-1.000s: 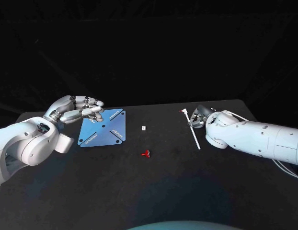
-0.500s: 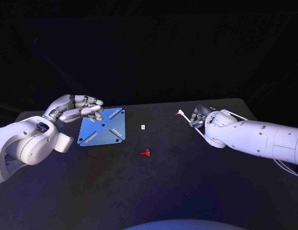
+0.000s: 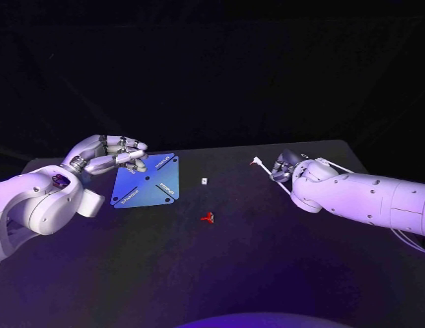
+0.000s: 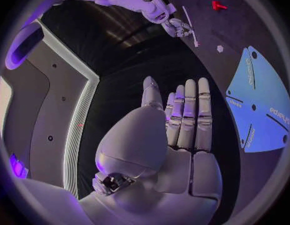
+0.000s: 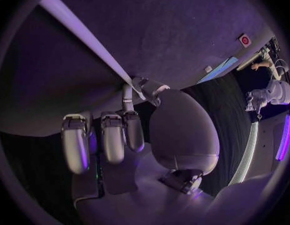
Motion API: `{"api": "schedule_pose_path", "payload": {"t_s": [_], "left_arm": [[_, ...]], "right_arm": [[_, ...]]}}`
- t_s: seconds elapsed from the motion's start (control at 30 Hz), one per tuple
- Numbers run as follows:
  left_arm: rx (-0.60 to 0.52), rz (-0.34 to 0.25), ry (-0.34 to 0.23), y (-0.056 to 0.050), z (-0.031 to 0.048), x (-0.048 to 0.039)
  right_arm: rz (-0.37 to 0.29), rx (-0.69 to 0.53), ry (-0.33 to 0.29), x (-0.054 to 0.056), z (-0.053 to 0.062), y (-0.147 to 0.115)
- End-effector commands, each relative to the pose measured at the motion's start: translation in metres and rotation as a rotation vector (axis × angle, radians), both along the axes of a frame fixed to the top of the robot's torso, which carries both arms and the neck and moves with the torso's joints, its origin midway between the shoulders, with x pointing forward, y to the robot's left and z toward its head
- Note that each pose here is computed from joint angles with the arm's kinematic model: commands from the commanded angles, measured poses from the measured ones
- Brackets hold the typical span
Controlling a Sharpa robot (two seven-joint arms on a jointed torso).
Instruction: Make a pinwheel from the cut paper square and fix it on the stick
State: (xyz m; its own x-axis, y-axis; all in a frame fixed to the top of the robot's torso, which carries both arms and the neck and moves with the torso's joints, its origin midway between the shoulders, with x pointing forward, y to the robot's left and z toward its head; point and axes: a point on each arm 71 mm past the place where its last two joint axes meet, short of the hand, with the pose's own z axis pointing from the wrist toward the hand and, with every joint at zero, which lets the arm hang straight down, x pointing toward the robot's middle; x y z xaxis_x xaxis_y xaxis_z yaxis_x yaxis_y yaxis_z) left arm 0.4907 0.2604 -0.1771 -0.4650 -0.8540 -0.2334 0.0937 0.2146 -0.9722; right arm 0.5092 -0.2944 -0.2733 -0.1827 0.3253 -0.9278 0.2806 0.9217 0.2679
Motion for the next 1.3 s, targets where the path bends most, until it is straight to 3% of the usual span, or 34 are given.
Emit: {"api": "schedule_pose_path", "payload": {"t_s": [0.03, 0.37, 0.63, 0.9, 1.13, 1.3], "left_arm": [[-0.012, -0.011, 0.004, -0.002, 0.0009, -0.0004], [-0.010, -0.007, 0.004, 0.000, 0.0008, -0.0001], [-0.010, -0.008, 0.005, -0.001, 0.0006, 0.0002], [-0.011, -0.007, 0.007, -0.002, 0.0006, 0.0003], [-0.013, -0.006, 0.009, -0.002, 0.0006, 0.0003], [-0.014, -0.005, 0.010, -0.002, 0.0006, 0.0002]], "right_arm": [[-0.015, 0.020, 0.028, -0.006, -0.003, -0.001], [0.020, 0.063, 0.053, -0.022, 0.013, 0.001], [0.050, 0.085, 0.084, -0.035, 0.019, 0.005], [0.088, 0.101, 0.130, -0.057, 0.011, 0.012], [0.131, 0.102, 0.159, -0.085, -0.003, 0.018], [0.126, 0.104, 0.169, -0.097, -0.012, 0.015]]}}
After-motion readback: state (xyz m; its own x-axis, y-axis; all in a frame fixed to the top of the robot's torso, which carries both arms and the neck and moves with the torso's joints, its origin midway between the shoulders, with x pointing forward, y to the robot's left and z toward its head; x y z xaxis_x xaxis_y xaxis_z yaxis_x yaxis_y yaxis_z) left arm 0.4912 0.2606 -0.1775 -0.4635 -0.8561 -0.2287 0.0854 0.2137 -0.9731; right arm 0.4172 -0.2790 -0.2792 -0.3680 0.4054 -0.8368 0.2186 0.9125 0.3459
